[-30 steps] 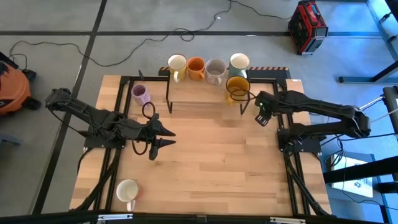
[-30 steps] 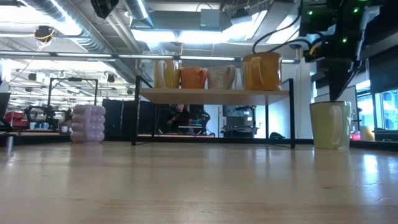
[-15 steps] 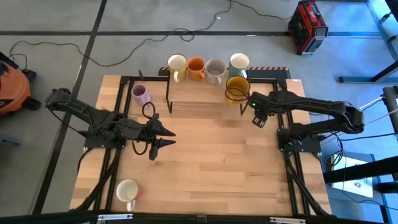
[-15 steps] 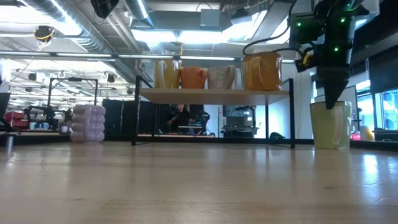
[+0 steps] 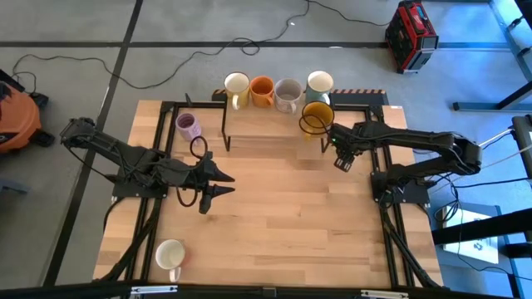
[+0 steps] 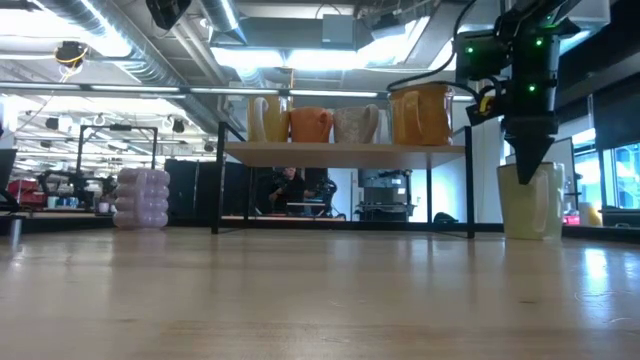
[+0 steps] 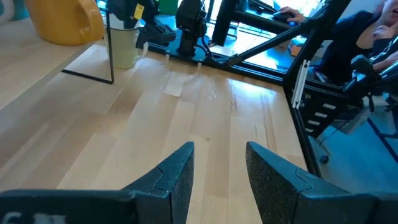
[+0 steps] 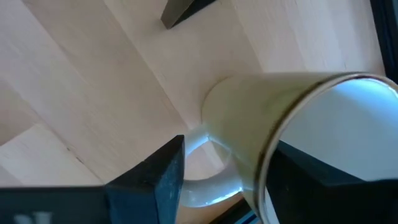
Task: Place coffee mugs
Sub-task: Put the light green mug on the shelf
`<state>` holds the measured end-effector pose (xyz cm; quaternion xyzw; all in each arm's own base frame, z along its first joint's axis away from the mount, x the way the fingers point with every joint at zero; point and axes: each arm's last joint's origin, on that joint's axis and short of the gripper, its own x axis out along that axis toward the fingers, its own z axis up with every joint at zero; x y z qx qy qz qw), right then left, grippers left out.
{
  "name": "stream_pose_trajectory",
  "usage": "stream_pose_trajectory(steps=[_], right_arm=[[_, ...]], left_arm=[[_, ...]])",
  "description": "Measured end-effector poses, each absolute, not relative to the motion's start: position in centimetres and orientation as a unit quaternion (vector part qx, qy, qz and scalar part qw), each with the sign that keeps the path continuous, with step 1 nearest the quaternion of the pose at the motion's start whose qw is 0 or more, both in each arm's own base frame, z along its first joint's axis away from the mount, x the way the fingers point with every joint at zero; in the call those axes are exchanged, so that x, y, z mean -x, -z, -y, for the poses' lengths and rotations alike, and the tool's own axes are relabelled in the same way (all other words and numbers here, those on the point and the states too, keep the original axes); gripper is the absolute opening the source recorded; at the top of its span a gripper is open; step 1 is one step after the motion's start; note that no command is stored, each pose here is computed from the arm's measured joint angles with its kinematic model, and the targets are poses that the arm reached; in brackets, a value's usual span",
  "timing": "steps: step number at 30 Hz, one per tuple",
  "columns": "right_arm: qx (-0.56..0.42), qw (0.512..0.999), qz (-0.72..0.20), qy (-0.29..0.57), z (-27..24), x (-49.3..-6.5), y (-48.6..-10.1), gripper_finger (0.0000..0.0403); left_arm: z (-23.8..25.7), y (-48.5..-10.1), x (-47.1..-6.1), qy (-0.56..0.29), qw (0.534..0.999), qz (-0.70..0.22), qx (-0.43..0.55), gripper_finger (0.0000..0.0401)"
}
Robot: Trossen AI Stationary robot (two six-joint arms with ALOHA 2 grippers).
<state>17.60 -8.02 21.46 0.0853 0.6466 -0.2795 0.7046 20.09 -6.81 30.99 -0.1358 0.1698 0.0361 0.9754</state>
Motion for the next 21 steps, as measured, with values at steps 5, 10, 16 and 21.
stream_pose_trajectory(steps=[5,10,16,21], right_arm=[[-0.085,0.705,-0.647,0.279,8.02,-17.60,-21.46,0.0139],[-0.084,0.705,-0.647,0.278,8.01,-17.60,-21.46,0.0098],[-0.089,0.705,-0.648,0.274,7.98,-17.60,-21.45,0.0064],[-0.098,0.708,-0.647,0.265,7.91,-17.63,-21.43,0.0035]], left_arm=[[6.81,-30.98,-20.09,-0.036,0.975,-0.170,0.136,0.0140],[6.81,-30.99,-20.09,-0.036,0.975,-0.170,0.136,0.0140],[6.81,-30.98,-20.09,-0.036,0.975,-0.170,0.136,0.0140],[6.81,-30.99,-20.09,-0.036,0.975,-0.170,0.136,0.0140]])
